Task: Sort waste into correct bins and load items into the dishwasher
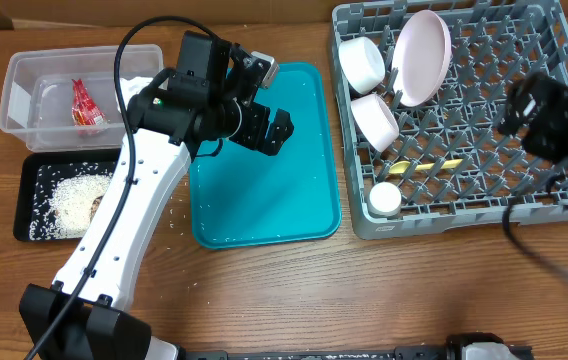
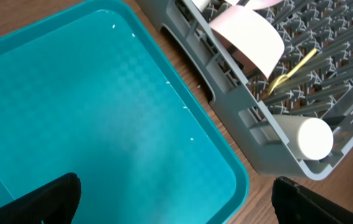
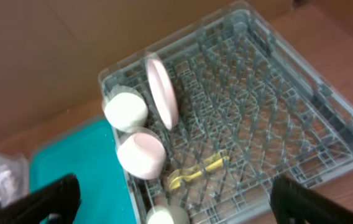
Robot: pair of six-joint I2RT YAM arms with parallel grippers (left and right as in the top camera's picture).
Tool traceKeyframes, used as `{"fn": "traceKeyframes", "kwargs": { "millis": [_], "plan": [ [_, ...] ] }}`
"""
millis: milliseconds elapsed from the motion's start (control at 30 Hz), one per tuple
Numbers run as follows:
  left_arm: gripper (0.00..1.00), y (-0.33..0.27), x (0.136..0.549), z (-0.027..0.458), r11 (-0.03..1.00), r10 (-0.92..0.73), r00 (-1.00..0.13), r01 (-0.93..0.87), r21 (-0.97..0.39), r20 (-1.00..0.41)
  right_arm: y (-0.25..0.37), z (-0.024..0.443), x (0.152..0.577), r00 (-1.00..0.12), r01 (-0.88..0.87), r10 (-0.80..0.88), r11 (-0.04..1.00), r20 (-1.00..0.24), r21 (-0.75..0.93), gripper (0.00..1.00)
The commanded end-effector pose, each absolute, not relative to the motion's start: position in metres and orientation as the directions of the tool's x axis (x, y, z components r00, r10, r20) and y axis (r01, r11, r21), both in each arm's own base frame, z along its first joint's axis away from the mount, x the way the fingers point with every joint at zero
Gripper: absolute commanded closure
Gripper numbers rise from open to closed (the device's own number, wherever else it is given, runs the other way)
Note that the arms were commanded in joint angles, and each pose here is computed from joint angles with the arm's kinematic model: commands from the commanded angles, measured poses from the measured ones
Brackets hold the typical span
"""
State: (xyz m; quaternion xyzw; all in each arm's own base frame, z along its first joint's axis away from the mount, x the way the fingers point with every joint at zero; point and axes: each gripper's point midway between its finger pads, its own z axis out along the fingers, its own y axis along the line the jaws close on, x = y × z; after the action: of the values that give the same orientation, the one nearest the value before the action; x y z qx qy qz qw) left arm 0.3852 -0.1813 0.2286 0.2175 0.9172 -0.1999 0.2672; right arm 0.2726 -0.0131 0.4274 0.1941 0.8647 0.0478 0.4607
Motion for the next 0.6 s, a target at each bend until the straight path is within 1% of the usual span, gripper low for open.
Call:
{"fn": "traceKeyframes", "kwargs": {
  "millis": [0,133,233,367,567],
  "plan": [
    [0.00,-0.183,0.385,0.234,0.816,0.302,-0.747,0.524,-0.244,-0.592,-0.019,0.409,0.250,-0.446,0.274,0.349,0.930,-0.824,0.245,0.00],
    [0.00,-0.183,0.385,0.234,0.816,0.302,-0.747,0.524,-0.244,-0.592,-0.013,0.367,0.244,-0.383,0.195,0.286,0.955,-0.878,0.225,0.00],
    [0.00,-0.183,0.385,0.234,0.816,0.302,-0.747,0.524,-0.244,-0.592,-0.003,0.326,0.239,-0.329,0.107,0.238,0.971,-0.914,0.215,0.00],
    [0.00,-0.183,0.385,0.234,0.816,0.302,-0.747,0.524,-0.244,-0.592,0.008,0.273,0.235,-0.236,0.014,0.241,0.970,-0.941,0.244,0.00],
    [0.00,-0.183,0.386,0.234,0.816,0.302,-0.747,0.524,-0.244,-0.592,0.019,0.215,0.236,-0.125,-0.084,0.241,0.964,-0.962,0.253,0.00]
  ]
}}
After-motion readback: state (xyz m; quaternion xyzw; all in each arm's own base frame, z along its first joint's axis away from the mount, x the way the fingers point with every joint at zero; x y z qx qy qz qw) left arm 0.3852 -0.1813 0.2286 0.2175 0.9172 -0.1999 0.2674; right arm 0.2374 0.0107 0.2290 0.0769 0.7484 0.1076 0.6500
